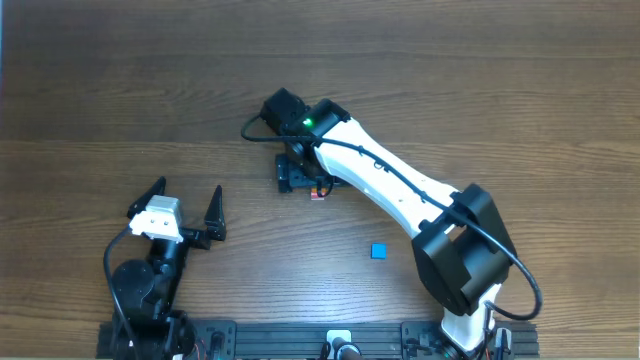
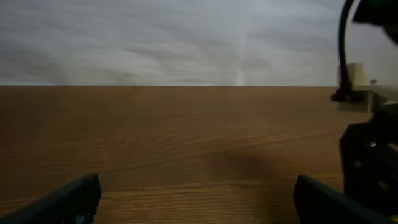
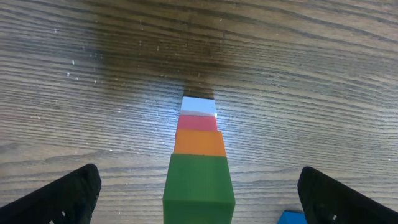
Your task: Stack Cubes
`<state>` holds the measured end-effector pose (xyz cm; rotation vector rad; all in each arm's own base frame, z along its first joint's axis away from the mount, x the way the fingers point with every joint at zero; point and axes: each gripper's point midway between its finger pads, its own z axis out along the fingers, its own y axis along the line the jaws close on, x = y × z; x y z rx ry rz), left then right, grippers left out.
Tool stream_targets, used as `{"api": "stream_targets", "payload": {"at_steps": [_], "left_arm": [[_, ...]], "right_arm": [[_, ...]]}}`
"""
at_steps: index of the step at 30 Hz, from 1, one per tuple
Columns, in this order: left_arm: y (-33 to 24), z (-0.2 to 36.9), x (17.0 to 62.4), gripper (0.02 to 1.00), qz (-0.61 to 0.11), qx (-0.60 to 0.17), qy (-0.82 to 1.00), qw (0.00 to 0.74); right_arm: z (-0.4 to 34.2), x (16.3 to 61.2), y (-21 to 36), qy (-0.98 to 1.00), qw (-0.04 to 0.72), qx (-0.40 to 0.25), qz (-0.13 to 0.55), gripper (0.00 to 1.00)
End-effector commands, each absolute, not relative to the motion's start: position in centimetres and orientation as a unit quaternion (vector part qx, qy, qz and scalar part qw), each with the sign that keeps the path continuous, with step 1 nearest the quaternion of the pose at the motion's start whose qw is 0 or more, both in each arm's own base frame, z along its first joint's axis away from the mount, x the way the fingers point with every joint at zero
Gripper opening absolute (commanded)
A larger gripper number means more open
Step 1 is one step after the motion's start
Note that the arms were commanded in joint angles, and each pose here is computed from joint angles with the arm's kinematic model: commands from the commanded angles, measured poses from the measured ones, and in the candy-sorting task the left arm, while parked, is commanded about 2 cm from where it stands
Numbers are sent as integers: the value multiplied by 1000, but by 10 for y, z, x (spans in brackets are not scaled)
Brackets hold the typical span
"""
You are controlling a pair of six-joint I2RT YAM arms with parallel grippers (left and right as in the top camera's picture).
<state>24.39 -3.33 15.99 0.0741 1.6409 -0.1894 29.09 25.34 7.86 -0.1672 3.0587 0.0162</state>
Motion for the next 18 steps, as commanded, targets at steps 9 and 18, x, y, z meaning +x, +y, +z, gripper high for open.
{"api": "stream_targets", "payload": {"at_steps": [9, 18], "left_arm": [[-34, 159, 244, 1000, -83, 40, 729, 678], [-34, 159, 244, 1000, -83, 40, 729, 678]], "right_arm": [[145, 232, 193, 992, 81, -92, 11, 993], [37, 168, 143, 1000, 10, -5, -15, 991]]}}
